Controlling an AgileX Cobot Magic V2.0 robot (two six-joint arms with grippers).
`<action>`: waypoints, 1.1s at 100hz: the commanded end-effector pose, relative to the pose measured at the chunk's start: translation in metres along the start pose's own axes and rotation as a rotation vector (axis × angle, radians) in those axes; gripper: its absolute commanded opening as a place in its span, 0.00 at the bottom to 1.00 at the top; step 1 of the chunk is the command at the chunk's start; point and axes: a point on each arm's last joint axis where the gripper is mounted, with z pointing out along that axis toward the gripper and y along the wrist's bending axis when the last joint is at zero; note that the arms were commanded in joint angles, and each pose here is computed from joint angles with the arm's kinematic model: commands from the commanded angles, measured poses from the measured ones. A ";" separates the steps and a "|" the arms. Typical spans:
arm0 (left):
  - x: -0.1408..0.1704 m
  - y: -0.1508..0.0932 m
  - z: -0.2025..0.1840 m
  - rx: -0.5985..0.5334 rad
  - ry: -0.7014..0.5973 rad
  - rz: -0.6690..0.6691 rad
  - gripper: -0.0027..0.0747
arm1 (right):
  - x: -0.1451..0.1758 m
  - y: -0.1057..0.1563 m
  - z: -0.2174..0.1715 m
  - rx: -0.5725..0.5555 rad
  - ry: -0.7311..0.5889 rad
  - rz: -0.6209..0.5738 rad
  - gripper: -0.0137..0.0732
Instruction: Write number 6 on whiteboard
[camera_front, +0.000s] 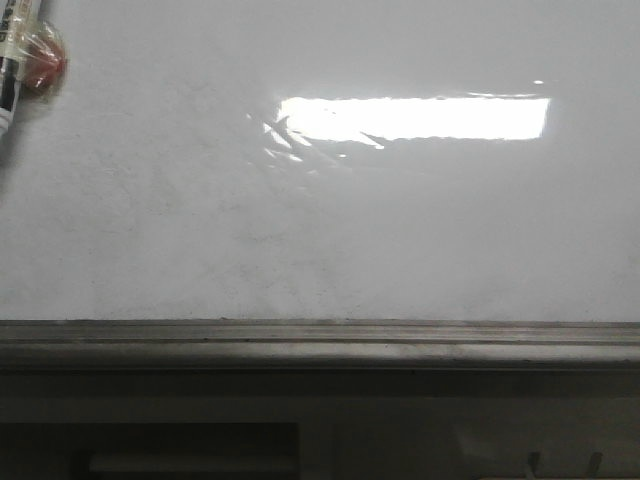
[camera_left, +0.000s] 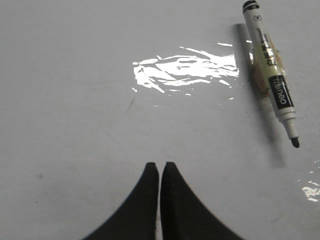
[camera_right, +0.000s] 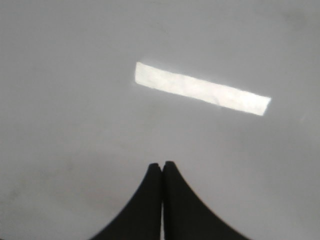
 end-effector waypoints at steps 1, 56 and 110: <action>0.007 0.001 -0.001 -0.010 -0.062 -0.018 0.01 | 0.000 0.000 -0.001 0.025 -0.070 -0.007 0.08; 0.007 0.001 -0.001 -0.010 -0.062 -0.018 0.01 | 0.000 0.000 -0.001 0.025 -0.070 -0.007 0.08; 0.007 0.001 -0.001 -0.008 -0.062 -0.094 0.01 | -0.002 -0.002 -0.001 0.035 -0.093 0.109 0.08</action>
